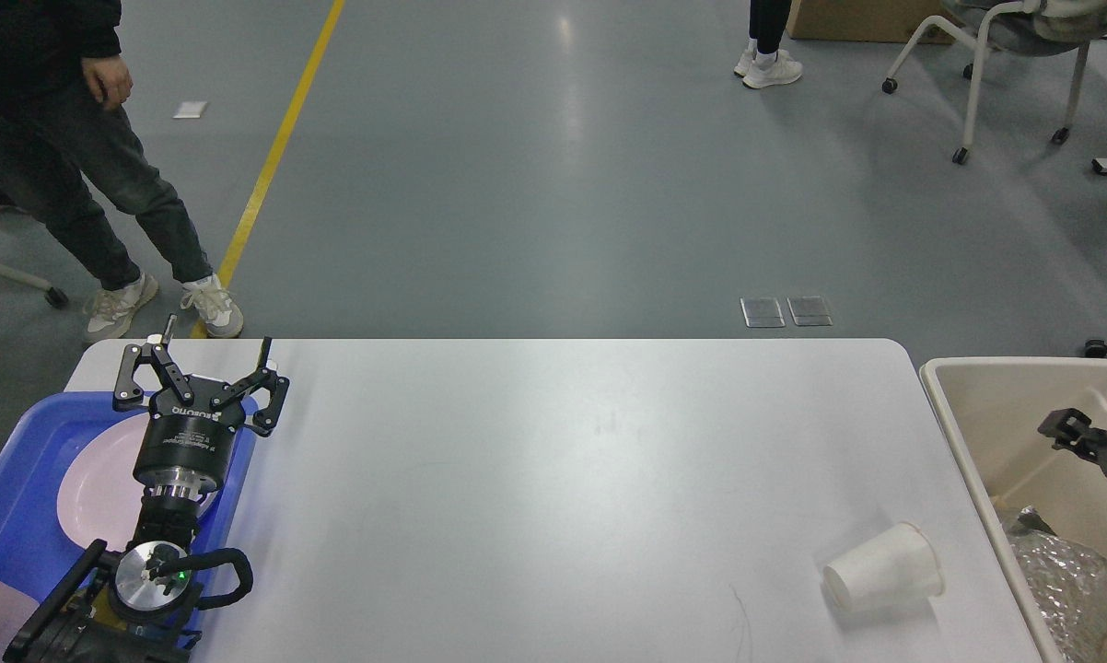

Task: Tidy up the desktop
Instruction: 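Release the paper cup inside the bin with the right gripper, then raise the right gripper and move it toward the remaining paper cup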

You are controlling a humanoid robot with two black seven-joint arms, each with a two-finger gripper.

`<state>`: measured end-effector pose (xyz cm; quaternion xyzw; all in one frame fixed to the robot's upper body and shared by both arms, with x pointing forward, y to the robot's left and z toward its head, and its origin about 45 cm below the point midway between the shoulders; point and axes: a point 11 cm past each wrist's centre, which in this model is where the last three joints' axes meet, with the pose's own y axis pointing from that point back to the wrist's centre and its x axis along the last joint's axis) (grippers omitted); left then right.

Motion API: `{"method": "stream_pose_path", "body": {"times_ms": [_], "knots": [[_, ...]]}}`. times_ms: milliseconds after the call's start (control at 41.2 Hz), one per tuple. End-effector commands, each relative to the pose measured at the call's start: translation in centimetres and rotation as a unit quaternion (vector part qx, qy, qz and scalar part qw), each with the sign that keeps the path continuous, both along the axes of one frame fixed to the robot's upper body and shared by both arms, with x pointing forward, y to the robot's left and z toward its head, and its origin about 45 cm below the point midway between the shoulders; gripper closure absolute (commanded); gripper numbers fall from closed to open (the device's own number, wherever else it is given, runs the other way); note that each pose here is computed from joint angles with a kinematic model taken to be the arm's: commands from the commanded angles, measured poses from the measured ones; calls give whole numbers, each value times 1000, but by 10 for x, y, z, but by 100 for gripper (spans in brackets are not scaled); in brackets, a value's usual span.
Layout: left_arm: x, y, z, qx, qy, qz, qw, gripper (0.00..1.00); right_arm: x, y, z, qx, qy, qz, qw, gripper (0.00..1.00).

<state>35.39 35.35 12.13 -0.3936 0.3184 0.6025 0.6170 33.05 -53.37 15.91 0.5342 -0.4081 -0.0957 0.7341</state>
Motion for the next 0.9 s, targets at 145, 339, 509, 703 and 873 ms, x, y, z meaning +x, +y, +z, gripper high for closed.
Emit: {"method": "stream_pose_path", "body": {"times_ms": [145,339,509,703,873], "knots": [[0,-1,0,0,0,-1,1000,4,17,65,69,67,82,62,992,0],[0,-1,0,0,0,-1,1000,4,30,115,114,70,125,120,982,0],[0,-1,0,0,0,-1,1000,4,29,151,141,88,145,154,974,0],[0,-1,0,0,0,-1,1000,4,17,212,182,97,150,214,960,0],[0,-1,0,0,0,-1,1000,4,3,266,210,94,145,274,946,0]]}}
